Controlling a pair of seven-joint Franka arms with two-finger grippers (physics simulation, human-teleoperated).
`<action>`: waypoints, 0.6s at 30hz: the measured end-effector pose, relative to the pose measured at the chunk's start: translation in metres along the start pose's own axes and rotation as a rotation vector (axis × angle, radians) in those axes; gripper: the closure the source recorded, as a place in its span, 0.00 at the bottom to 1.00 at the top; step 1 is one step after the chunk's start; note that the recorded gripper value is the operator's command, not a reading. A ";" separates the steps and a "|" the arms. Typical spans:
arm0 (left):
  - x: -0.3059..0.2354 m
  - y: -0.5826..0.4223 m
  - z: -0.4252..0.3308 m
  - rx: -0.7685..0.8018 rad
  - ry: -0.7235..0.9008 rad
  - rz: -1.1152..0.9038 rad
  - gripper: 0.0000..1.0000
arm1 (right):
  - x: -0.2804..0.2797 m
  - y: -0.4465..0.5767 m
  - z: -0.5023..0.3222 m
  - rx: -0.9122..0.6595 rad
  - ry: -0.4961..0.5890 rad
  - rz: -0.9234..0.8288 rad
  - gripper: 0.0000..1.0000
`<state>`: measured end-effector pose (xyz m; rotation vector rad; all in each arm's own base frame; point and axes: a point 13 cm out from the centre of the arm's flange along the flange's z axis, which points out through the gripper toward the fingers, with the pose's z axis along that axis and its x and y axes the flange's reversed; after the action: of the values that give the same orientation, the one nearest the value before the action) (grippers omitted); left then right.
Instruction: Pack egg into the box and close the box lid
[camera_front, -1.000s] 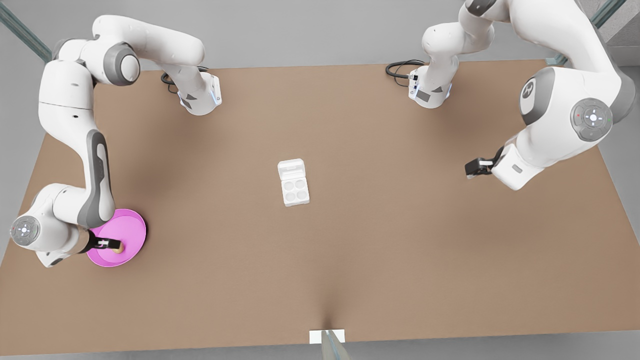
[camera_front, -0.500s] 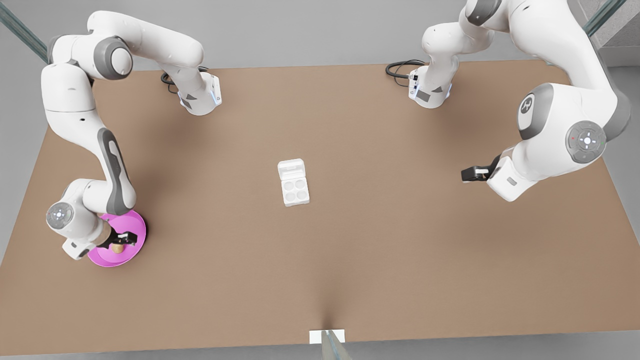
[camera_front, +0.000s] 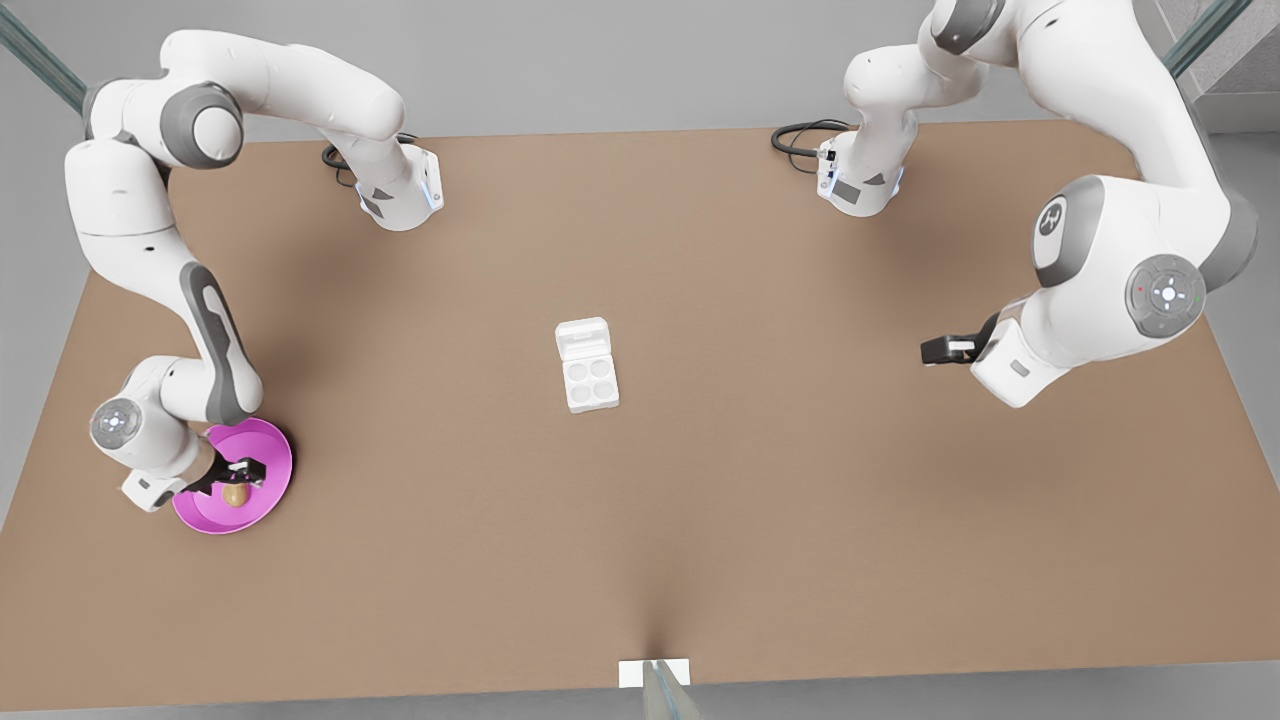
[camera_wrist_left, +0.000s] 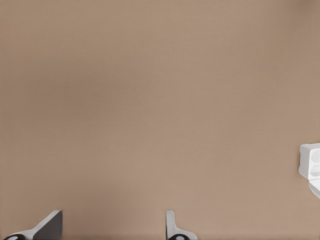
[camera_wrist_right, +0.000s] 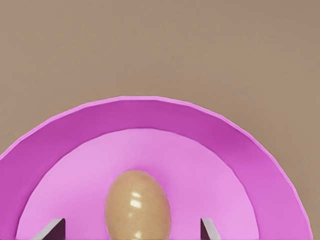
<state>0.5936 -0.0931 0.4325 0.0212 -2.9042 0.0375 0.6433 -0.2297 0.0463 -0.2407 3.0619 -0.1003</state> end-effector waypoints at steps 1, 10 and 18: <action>0.000 0.000 0.000 0.000 0.000 0.000 0.00 | 0.000 0.001 0.002 -0.001 -0.001 -0.003 0.00; 0.000 0.000 -0.001 -0.002 -0.001 0.000 0.00 | 0.003 -0.006 0.009 -0.003 -0.008 -0.011 0.14; 0.001 0.000 -0.002 -0.004 -0.001 0.001 0.00 | -0.003 -0.006 0.008 -0.007 -0.025 -0.018 0.13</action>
<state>0.5926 -0.0931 0.4343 0.0198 -2.9052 0.0317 0.6480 -0.2360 0.0392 -0.2681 3.0359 -0.0864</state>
